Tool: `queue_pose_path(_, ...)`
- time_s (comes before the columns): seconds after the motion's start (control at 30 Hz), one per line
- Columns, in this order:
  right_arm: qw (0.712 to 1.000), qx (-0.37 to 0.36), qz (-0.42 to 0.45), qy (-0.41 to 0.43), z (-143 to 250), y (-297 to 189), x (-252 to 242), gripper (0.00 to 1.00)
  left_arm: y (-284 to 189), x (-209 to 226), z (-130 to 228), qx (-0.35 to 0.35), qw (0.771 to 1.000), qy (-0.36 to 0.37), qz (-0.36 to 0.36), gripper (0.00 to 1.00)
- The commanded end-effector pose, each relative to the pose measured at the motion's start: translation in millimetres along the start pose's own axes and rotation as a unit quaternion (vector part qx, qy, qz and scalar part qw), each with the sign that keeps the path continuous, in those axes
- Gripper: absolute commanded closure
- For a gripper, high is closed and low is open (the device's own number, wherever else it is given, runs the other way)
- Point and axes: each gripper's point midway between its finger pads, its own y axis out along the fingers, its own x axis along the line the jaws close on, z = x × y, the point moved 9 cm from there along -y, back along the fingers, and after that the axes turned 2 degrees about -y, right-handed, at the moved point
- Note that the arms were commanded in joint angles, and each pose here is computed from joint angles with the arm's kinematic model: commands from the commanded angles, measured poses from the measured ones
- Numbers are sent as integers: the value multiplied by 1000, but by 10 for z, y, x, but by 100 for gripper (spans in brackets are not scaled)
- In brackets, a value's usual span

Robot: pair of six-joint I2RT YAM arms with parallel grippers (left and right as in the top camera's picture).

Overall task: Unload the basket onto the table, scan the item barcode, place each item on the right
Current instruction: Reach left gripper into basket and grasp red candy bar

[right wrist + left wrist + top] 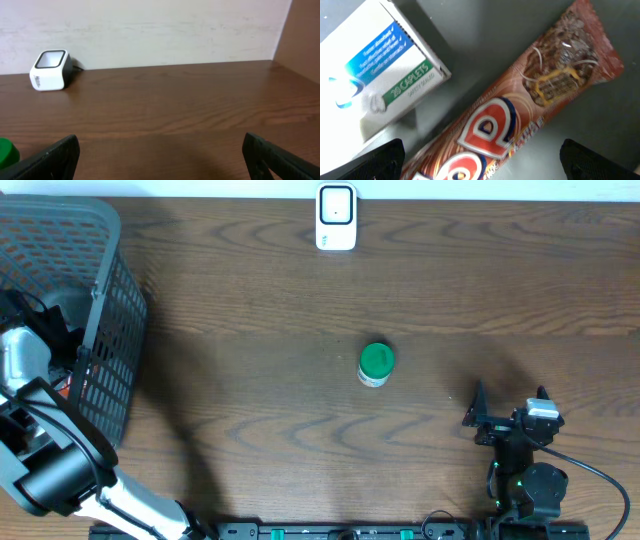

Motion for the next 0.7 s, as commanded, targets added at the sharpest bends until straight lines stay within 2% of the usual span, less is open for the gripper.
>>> queue_pose_path(0.0,1000,-1,-2,-6,1,-3,8,1,174,-2,45,19,1000,11,5,1)
queue_pose_path(0.17,1000,-1,-2,-6,1,-3,8,1,414,19,92,41,999,8,8,0)
queue_pose_path(0.23,1000,-1,-2,-6,1,-3,8,1,496,24,122,52,999,7,9,5)
queue_pose_path(0.27,1000,-1,-2,-6,1,-3,8,1,527,27,131,55,998,7,9,11)
queue_pose_path(0.33,1000,-1,-2,-6,1,-3,8,1,556,29,139,58,998,6,10,39)
queue_pose_path(0.37,1000,-1,-2,-6,1,-3,8,1,557,30,136,57,998,3,9,49)
queue_pose_path(0.4,1000,-1,-2,-6,1,-3,8,1,548,30,128,55,998,1,9,53)
queue_pose_path(0.67,1000,-1,-2,-6,1,-3,8,1,328,11,74,43,998,-38,6,54)
